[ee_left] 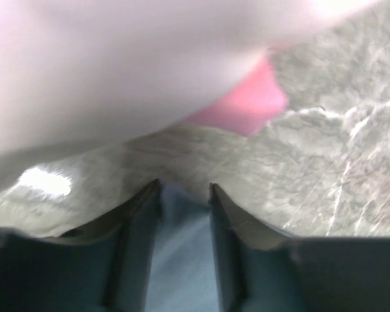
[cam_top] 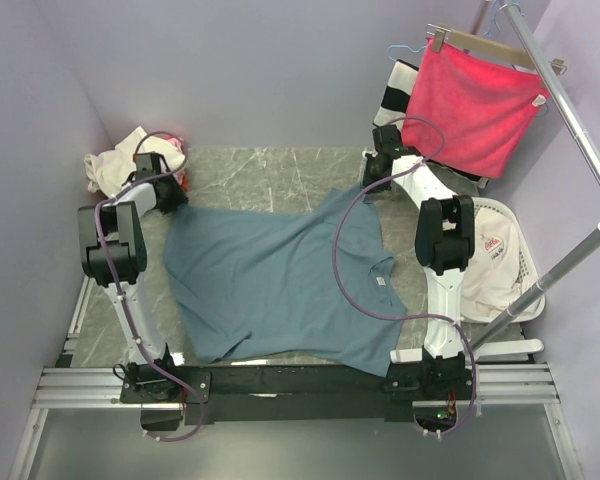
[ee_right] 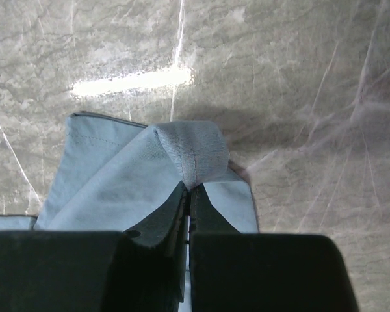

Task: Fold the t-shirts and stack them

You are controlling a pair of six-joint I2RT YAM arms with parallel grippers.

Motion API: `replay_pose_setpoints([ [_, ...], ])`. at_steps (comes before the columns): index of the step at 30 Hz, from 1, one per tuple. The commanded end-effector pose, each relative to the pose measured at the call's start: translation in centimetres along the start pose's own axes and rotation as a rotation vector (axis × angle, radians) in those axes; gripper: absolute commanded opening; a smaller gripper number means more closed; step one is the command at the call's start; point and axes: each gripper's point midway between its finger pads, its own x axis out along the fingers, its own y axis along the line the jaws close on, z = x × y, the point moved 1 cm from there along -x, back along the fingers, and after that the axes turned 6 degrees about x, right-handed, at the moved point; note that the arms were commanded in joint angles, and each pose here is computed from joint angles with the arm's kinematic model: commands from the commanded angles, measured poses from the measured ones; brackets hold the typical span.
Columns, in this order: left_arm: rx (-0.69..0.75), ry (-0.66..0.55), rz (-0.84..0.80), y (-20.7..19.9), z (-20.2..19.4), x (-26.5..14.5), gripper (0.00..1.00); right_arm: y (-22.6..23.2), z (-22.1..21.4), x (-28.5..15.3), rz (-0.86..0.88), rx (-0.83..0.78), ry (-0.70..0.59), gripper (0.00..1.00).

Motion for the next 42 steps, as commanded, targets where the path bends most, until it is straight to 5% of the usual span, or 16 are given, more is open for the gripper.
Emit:
replay_pose_setpoints([
  [1, 0.081, 0.029, -0.061, -2.2, -0.3, 0.7, 0.35, 0.5, 2.9, -3.2, 0.021, -0.009, -0.08, 0.0],
  [7, 0.097, 0.047, -0.042, -1.7, -1.0, 0.9, 0.01, -0.5, 3.0, -2.9, 0.005, 0.005, -0.075, 0.0],
  [14, 0.123, -0.025, -0.056, -2.7, 2.0, 0.5, 0.01, -1.8, 4.7, -2.9, -0.006, 0.036, -0.118, 0.0],
  [22, 0.145, -0.171, -0.085, -5.6, 10.1, 0.0, 0.01, -2.9, 9.9, -3.6, 0.018, 0.08, -0.201, 0.0],
  [33, 0.108, -0.156, -0.161, -6.1, 7.0, -1.9, 0.01, -0.4, 7.3, -4.3, 0.197, 0.026, -0.111, 0.0],
  [42, 0.076, -0.156, -0.123, -5.4, 4.2, -6.5, 0.01, -0.3, 0.8, -9.1, 0.148, 0.055, -0.096, 0.0],
])
